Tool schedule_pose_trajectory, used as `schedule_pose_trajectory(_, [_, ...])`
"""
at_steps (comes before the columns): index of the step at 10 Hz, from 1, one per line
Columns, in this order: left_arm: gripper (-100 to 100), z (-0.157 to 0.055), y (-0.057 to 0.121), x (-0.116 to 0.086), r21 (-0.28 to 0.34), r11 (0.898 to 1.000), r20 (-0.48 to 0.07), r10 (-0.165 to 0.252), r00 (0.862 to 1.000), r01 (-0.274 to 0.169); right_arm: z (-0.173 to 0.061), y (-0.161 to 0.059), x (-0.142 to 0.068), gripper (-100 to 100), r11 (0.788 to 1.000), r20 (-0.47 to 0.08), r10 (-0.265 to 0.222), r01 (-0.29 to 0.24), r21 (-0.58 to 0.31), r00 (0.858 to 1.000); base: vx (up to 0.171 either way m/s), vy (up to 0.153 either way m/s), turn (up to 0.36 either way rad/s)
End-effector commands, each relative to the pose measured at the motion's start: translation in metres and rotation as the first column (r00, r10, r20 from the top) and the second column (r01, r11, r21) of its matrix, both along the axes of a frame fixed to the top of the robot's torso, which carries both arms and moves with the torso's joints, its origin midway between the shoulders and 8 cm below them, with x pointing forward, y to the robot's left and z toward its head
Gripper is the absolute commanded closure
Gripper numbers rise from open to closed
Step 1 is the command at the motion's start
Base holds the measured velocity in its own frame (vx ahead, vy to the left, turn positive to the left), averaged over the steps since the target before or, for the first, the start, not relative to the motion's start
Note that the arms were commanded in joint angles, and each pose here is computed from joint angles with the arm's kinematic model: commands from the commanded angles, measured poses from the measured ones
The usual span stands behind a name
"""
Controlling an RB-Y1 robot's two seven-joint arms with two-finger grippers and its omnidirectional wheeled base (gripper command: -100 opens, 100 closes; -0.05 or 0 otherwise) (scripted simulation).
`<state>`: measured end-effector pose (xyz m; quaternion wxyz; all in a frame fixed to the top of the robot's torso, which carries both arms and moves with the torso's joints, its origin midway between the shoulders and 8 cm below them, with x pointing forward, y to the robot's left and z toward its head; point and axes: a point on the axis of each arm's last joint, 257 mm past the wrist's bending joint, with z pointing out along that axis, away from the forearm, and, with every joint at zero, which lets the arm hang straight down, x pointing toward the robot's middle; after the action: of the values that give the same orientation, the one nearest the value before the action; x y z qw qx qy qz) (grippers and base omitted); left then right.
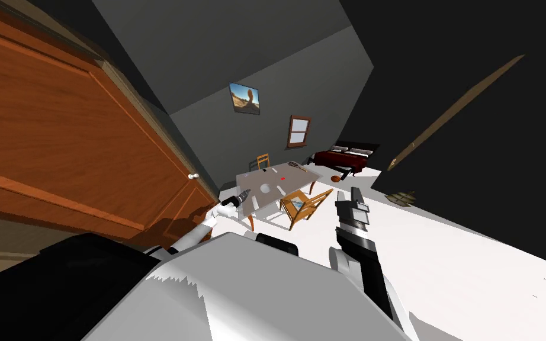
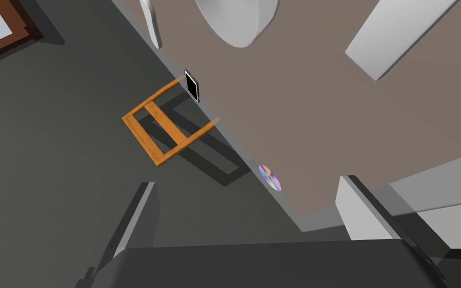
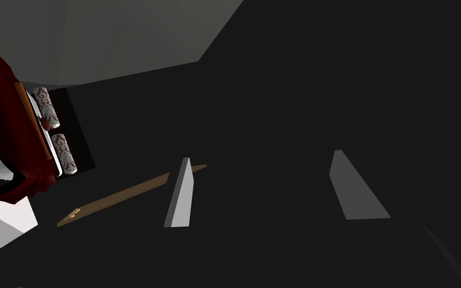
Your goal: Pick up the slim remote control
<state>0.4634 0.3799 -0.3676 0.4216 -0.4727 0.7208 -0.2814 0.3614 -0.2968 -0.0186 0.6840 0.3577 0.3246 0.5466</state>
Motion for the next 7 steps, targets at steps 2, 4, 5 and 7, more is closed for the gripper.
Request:
schedule_pose_trajectory(2, [-100, -0.036, 0.007, -0.020, -0.015, 1.000, -0.119, 0.008, 0.993, -0.010, 0.000, 0.000, 0.000, 0, 1.000, 0.000, 0.000, 0.000, 0.000, 1.000, 0.000, 0.030, -0.184])
schedule_pose_trajectory(4, [-100, -0.056, 0.011, -0.032, -0.025, 1.000, -0.187, 0.012, 0.982, -0.017, 0.000, 0.000, 0.000, 0, 1.000, 0.000, 0.000, 0.000, 0.000, 1.000, 0.007, 0.035, -0.225])
schedule_pose_trajectory(5, [-100, -0.073, 0.012, -0.042, -0.032, 0.999, -0.245, 0.009, 0.969, -0.018, 0.000, 0.000, 0.000, 0, 1.000, 0.000, 0.000, 0.000, 0.000, 1.000, 0.007, 0.023, -0.252])
schedule_pose_trajectory(7, [-100, -0.094, 0.019, -0.059, -0.043, 0.998, -0.318, 0.022, 0.948, -0.038, 0.000, 0.000, 0.000, 0, 1.000, 0.000, 0.000, 0.000, 0.000, 1.000, 0.019, 0.033, -0.242])
